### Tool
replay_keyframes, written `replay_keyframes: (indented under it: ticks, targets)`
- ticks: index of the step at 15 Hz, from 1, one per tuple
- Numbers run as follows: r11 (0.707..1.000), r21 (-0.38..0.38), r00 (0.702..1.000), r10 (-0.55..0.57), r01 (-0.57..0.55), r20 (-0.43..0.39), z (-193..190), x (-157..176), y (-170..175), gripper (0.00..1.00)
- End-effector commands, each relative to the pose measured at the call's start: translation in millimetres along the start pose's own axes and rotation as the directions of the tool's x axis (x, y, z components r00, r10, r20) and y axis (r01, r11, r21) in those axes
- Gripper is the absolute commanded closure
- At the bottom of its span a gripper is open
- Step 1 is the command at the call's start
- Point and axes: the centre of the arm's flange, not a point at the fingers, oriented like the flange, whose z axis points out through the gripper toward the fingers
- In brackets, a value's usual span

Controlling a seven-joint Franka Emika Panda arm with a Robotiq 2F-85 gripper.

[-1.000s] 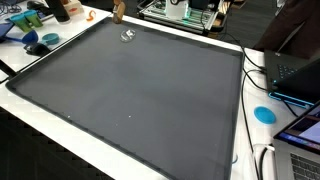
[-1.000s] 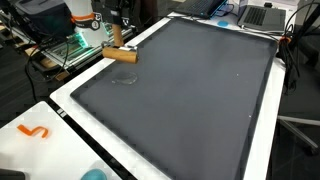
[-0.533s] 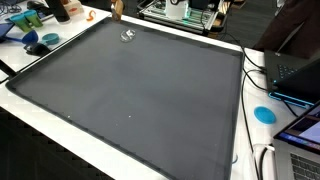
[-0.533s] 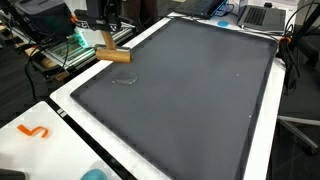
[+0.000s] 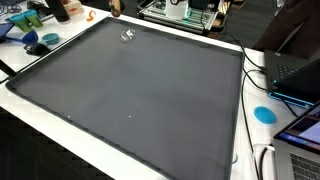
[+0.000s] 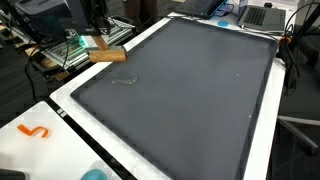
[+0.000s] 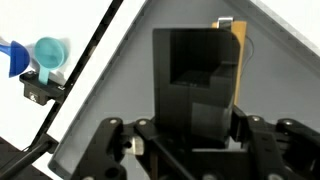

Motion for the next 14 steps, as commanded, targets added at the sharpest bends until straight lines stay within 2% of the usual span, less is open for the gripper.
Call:
replay_keyframes:
  ticks: [1, 14]
  targets:
    - [0.996, 0.062, 0.997, -0.067, 0.069, -0.036, 2, -12, 24, 0.75]
    - [0.966, 0.120, 0.971, -0.217, 0.229, -0.104, 31, -37, 60, 0.75]
